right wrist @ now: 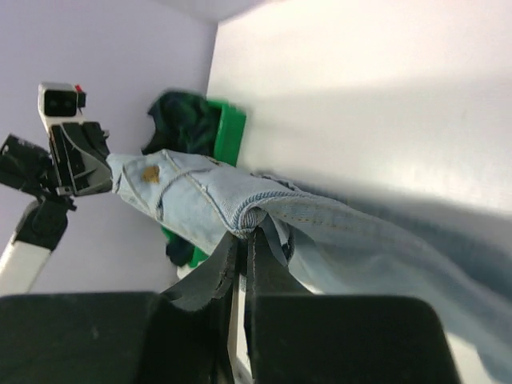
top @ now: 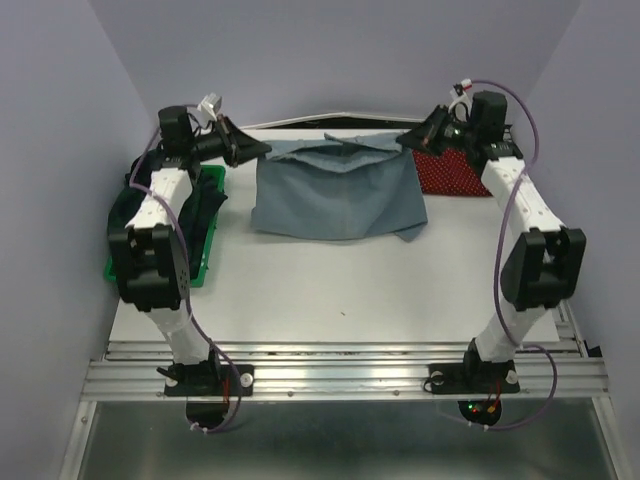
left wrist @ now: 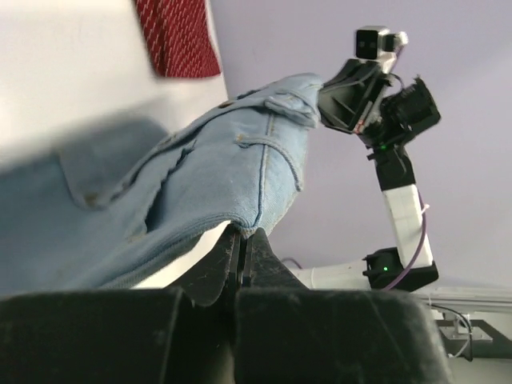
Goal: Fold and stack the skirts
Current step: Flatten the skirt out
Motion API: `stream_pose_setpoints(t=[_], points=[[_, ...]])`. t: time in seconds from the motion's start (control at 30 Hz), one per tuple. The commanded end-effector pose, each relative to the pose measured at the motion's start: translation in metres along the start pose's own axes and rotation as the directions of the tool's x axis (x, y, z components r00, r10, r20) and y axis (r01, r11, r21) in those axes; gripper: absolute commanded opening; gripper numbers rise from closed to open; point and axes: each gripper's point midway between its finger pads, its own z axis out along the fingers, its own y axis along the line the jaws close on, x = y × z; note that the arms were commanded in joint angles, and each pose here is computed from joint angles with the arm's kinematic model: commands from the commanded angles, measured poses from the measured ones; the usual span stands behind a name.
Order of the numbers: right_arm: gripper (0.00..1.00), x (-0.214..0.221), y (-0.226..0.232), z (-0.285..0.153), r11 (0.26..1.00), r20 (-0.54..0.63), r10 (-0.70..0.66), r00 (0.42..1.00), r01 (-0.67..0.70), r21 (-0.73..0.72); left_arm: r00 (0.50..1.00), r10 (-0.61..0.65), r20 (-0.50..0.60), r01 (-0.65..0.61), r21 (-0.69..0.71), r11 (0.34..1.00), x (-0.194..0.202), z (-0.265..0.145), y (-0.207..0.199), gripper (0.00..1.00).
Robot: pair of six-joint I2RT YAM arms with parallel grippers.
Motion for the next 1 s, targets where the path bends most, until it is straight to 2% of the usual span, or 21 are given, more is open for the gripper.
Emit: stream_pose_setpoints(t=[0.0,0.03,0.07,0.13,0.27,0.33,0.4,0.43,0.47,0.5,0.53,0.57,0.6,0.67,0.7,0.73,0.77,0.8,0.9,0.97], points=[[0.01,-0.125,0.031,0.023,0.984,0.281,-0.151,0.948,0.172,-0.051,0.915,0.369,0.165,-0.39,0.125,0.912,-0.084,0.001,-0.085,0.0],[0.01,-0.136,0.033,0.029,0.981,0.293,-0.158,0.943,0.183,-0.061,0.908,0.386,0.163,-0.409,0.141,0.902,-0.09,0.003,-0.092,0.0],[0.01,-0.156,0.042,0.037,0.974,0.33,-0.172,0.928,0.211,-0.087,0.88,0.436,0.188,-0.464,0.151,0.873,-0.103,0.005,-0.107,0.0],[0.01,-0.176,0.057,0.038,0.958,0.38,-0.202,0.903,0.262,-0.114,0.799,0.554,0.234,-0.594,0.173,0.785,-0.116,0.004,-0.138,0.0],[0.01,-0.207,0.106,0.017,0.901,0.508,-0.279,0.815,0.406,-0.156,0.68,0.667,0.305,-0.727,0.166,0.666,-0.124,-0.006,-0.178,0.0],[0.01,-0.207,0.129,0.0,0.866,0.549,-0.313,0.775,0.47,-0.171,0.643,0.703,0.304,-0.762,0.169,0.625,-0.118,-0.011,-0.187,0.0],[0.01,-0.199,0.135,-0.008,0.853,0.547,-0.329,0.77,0.491,-0.179,0.649,0.702,0.292,-0.757,0.164,0.632,-0.111,-0.015,-0.183,0.0],[0.01,-0.187,0.112,0.003,0.87,0.511,-0.326,0.795,0.464,-0.166,0.64,0.713,0.285,-0.765,0.156,0.624,-0.107,-0.016,-0.179,0.0],[0.01,-0.18,0.117,-0.005,0.867,0.506,-0.338,0.794,0.472,-0.162,0.648,0.711,0.272,-0.759,0.152,0.633,-0.104,-0.015,-0.169,0.0],[0.01,-0.17,0.105,-0.001,0.868,0.476,-0.358,0.803,0.474,-0.147,0.701,0.674,0.234,-0.71,0.137,0.691,-0.095,-0.015,-0.146,0.0],[0.01,-0.148,0.068,0.015,0.902,0.397,-0.338,0.853,0.414,-0.123,0.729,0.647,0.221,-0.678,0.103,0.728,-0.093,-0.013,-0.129,0.0],[0.01,-0.135,0.057,0.016,0.901,0.36,-0.358,0.861,0.42,-0.11,0.738,0.65,0.181,-0.667,0.054,0.743,-0.085,-0.009,-0.091,0.0],[0.01,-0.117,0.041,0.025,0.911,0.31,-0.354,0.883,0.4,-0.1,0.795,0.592,0.13,-0.599,0.014,0.801,-0.075,-0.006,-0.057,0.0],[0.01,-0.061,-0.018,0.045,0.944,0.146,-0.311,0.939,0.323,-0.069,0.848,0.525,0.071,-0.521,-0.075,0.851,-0.059,-0.002,0.004,0.0],[0.01,-0.041,-0.042,0.052,0.94,0.083,-0.333,0.939,0.338,-0.052,0.867,0.497,0.005,-0.493,-0.12,0.862,-0.039,0.0,0.053,0.0],[0.01,-0.01,-0.068,0.057,0.957,-0.024,-0.289,0.957,0.289,-0.023,0.916,0.396,-0.067,-0.402,-0.165,0.901,-0.016,-0.001,0.086,0.0],[0.01,0.015,-0.086,0.062,0.966,-0.102,-0.259,0.96,0.26,-0.004,0.943,0.304,-0.135,-0.327,-0.207,0.922,0.007,-0.002,0.126,0.0],[0.01,0.052,-0.121,0.062,0.979,-0.218,-0.182,0.959,0.198,0.051,0.947,0.244,-0.208,-0.29,-0.233,0.928,0.033,-0.007,0.148,0.0],[0.01,0.109,-0.161,0.044,0.981,-0.344,-0.063,0.937,0.121,0.15,0.934,0.135,-0.33,-0.234,-0.282,0.93,0.081,-0.021,0.186,0.0],[0.01,0.139,-0.178,0.027,0.971,-0.386,-0.018,0.922,0.108,0.212,0.923,0.12,-0.367,-0.248,-0.326,0.912,0.097,-0.032,0.196,0.0]])
